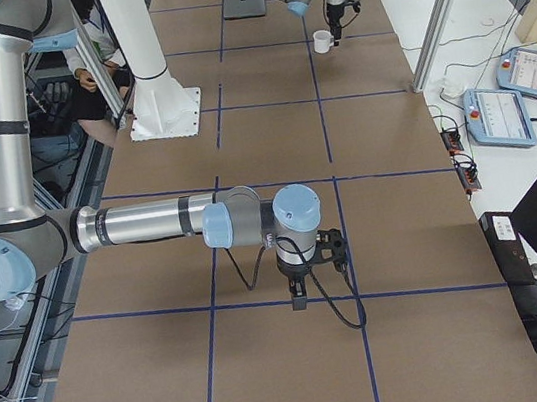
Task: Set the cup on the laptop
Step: 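Lower the left gripper and close it on the white mug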
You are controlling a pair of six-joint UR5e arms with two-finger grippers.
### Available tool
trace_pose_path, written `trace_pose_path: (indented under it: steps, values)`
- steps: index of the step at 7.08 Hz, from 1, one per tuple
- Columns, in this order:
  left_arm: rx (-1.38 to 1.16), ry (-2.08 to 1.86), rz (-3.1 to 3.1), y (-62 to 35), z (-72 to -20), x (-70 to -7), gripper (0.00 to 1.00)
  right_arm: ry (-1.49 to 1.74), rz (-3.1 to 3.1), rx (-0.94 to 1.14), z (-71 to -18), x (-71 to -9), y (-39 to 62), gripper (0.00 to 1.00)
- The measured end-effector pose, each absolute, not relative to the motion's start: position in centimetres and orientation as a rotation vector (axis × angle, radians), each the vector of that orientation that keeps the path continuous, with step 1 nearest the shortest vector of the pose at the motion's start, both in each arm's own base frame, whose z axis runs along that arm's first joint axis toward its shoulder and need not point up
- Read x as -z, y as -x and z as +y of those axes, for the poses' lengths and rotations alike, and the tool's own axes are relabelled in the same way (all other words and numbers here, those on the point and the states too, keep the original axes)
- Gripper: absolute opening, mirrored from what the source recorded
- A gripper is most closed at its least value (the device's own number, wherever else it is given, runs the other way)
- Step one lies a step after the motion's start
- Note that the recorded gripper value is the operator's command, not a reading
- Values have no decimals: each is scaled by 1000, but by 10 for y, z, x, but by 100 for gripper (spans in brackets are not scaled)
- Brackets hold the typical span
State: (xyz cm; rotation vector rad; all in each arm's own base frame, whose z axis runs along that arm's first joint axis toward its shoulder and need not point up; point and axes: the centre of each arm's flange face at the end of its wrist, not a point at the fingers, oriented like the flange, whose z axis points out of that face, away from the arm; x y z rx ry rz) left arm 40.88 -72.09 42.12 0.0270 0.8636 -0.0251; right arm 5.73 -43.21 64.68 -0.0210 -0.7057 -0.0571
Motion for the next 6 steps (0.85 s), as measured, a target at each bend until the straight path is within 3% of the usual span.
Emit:
trace_pose_path:
  steps: [1,6]
  values:
    - [22,-25,866,-412,-718,-424,0,21,-706,57,-432,-647,-57,100]
    - [35,-46,879,-394,-726,-414,0,20,-706,58,-433,-646,-57,100]
